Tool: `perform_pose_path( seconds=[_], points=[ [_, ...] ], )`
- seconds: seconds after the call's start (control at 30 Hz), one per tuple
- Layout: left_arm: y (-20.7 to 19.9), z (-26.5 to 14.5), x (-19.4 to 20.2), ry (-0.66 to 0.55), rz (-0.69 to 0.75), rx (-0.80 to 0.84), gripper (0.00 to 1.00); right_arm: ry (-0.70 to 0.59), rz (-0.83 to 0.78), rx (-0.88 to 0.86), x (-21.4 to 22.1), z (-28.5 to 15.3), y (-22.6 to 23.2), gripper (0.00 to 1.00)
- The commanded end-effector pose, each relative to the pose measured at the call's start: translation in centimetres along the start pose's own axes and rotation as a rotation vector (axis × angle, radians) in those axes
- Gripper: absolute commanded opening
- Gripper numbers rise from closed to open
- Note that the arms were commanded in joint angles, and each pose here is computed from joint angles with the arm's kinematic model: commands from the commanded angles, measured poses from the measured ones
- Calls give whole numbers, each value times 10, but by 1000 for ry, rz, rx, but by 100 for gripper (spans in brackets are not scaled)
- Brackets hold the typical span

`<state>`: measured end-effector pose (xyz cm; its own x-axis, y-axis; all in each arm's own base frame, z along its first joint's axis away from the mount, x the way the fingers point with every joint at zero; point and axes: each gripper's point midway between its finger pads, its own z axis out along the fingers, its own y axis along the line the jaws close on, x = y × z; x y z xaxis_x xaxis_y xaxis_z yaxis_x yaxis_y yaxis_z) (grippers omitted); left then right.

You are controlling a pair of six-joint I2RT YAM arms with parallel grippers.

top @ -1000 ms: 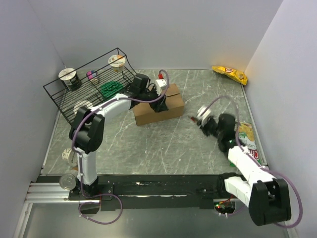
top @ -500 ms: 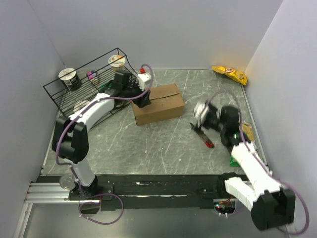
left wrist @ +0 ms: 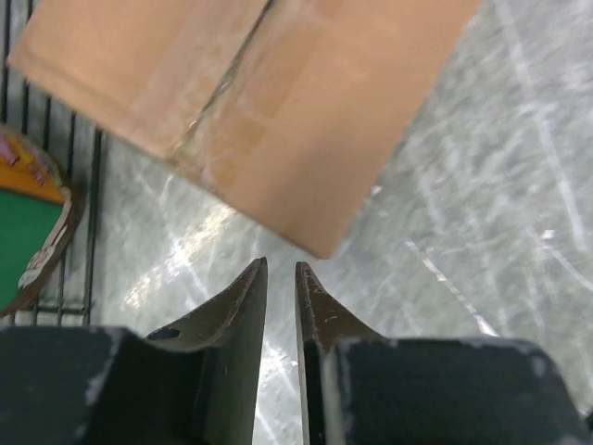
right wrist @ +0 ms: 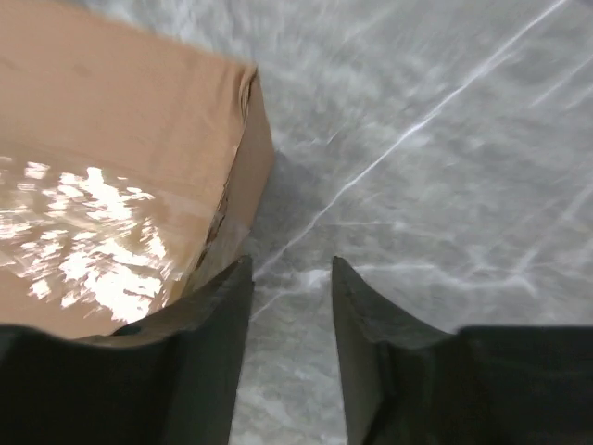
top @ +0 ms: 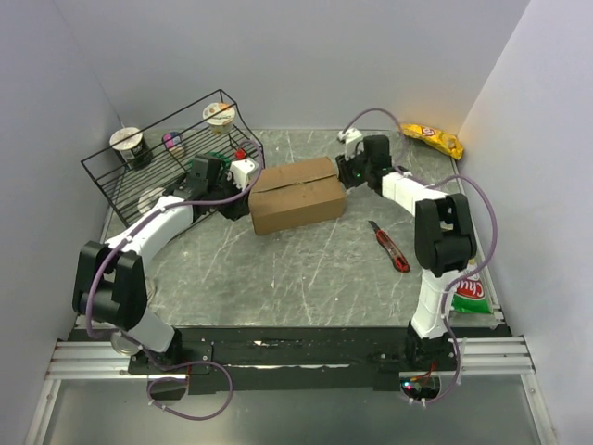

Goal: Unpack the express box
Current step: Place the knife at the center of the board, then open the express box at the center of the board.

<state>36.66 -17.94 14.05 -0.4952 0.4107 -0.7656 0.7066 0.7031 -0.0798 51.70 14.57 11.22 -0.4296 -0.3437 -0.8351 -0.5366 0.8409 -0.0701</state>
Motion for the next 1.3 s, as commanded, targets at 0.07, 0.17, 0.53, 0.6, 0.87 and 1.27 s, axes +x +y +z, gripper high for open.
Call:
perform_pose_path(
  seconds=[0.07, 0.17, 0.53, 0.6, 0.87, 1.27],
  points=[
    [31, 11, 17, 83, 44, -130, 27, -67, -95, -100, -41, -29, 40, 43],
    [50, 20, 21, 156, 92, -171, 34, 13, -150, -257, -10, -58, 98, 42],
    [43, 50, -13, -10, 246, -86, 56, 28, -156, -330, 44, -189, 154, 44],
    [43, 47, -27, -17, 207, -90, 57, -63, -145, -243, -1, -196, 131, 59],
    [12, -8, -46, -185, 102, -103, 65, -197, -499, -207, -76, -144, 128, 100],
    [-17, 33, -45, -188, -208, 73, 67, -16, -764, -318, -6, -75, 141, 100]
  ],
)
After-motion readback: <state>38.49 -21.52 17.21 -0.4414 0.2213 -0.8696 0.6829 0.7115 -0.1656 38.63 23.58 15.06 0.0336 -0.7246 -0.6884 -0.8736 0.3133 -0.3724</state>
